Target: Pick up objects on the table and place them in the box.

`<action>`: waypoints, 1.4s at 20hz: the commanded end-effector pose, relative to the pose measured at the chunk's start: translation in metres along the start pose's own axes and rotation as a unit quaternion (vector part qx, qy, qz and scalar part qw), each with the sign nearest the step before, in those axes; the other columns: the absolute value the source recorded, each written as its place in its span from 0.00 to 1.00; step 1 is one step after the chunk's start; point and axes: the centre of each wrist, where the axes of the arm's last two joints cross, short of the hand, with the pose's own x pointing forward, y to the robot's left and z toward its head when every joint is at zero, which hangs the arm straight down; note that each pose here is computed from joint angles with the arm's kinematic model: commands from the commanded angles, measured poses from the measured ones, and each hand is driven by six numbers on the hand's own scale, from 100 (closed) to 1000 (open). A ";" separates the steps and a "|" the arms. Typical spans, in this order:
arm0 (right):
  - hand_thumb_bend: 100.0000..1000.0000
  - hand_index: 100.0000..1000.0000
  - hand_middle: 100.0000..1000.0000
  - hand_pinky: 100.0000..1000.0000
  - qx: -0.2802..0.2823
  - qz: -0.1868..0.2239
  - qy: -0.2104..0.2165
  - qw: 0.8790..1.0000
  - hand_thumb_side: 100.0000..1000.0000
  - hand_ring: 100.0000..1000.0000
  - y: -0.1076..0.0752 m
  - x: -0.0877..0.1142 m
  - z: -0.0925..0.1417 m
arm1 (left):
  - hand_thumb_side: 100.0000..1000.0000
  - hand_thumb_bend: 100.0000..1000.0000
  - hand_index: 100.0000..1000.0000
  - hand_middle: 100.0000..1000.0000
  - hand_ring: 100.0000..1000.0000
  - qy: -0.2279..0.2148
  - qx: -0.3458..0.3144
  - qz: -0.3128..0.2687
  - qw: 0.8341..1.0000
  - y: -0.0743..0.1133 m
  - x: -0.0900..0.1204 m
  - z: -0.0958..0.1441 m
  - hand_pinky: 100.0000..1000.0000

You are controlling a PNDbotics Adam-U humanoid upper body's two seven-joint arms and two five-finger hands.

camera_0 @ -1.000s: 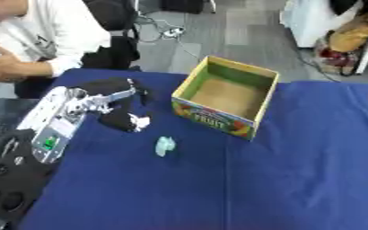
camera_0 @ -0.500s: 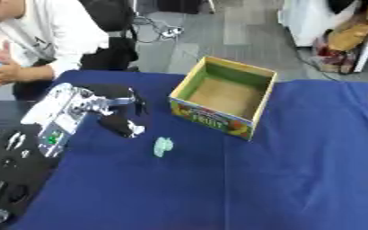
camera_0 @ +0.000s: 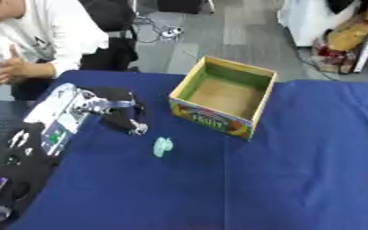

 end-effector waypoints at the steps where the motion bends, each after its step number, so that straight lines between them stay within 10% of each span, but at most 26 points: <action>1: 0.00 0.39 0.29 0.08 0.003 -0.001 -0.010 1.000 0.85 0.19 -0.001 0.003 -0.004 | 0.89 1.00 0.88 0.63 0.33 0.014 -0.008 -0.024 1.000 0.011 0.000 0.001 0.00; 15: 0.00 0.40 0.29 0.09 0.004 -0.005 -0.012 1.000 0.84 0.19 0.000 0.004 -0.005 | 0.69 0.89 0.89 0.65 0.35 0.038 -0.054 -0.095 0.993 -0.006 0.007 -0.029 0.00; 28: 0.00 0.40 0.29 0.09 0.005 -0.006 -0.012 1.000 0.85 0.19 0.000 0.004 -0.005 | 0.92 1.00 0.94 0.74 0.44 0.024 -0.116 -0.145 0.982 -0.018 0.010 -0.041 0.17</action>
